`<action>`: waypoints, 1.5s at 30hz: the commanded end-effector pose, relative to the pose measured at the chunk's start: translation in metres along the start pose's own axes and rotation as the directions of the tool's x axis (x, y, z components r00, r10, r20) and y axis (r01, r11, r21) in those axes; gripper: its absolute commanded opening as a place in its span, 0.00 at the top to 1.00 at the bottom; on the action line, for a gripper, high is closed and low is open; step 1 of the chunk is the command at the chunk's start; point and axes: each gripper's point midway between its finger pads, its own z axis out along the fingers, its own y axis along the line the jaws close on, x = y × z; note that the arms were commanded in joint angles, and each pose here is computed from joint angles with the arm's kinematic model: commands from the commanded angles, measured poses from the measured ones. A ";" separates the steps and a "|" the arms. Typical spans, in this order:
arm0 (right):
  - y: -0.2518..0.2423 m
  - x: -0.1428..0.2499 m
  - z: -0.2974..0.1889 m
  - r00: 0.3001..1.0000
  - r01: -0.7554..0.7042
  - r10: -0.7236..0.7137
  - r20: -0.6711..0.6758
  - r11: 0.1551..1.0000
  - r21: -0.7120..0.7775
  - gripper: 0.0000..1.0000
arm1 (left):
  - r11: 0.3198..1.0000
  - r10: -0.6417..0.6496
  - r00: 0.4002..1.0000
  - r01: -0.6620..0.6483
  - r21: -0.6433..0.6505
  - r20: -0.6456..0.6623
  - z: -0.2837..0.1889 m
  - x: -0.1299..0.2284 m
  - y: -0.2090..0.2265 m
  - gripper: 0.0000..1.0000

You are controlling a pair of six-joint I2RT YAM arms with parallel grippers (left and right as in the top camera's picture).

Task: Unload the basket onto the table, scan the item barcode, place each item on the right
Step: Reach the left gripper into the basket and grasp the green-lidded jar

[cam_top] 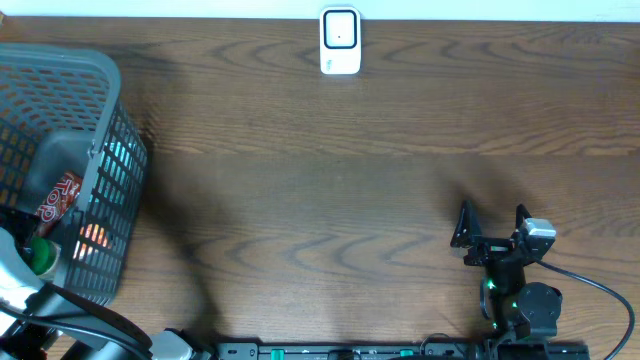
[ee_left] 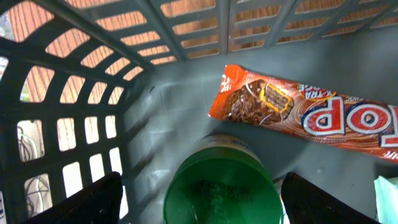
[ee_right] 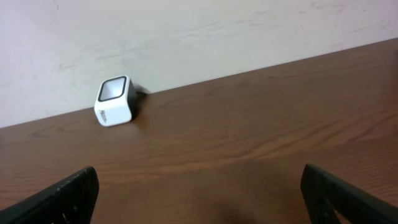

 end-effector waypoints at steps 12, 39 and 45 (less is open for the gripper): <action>0.002 0.001 0.000 1.000 -0.009 0.009 -0.002 1.000 -0.006 0.01 | 0.998 0.050 0.981 -0.044 0.038 -0.188 0.049 0.033 -0.016 0.18; 0.002 0.001 0.000 1.000 -0.009 0.009 -0.002 1.000 -0.006 0.01 | 0.995 0.010 1.000 -0.009 0.103 -0.007 -0.011 -0.009 -0.018 0.34; 0.002 0.001 0.000 1.000 -0.009 0.009 -0.002 1.000 -0.006 0.01 | 0.893 -0.087 0.985 0.011 0.450 0.147 -0.101 -0.033 -0.057 0.34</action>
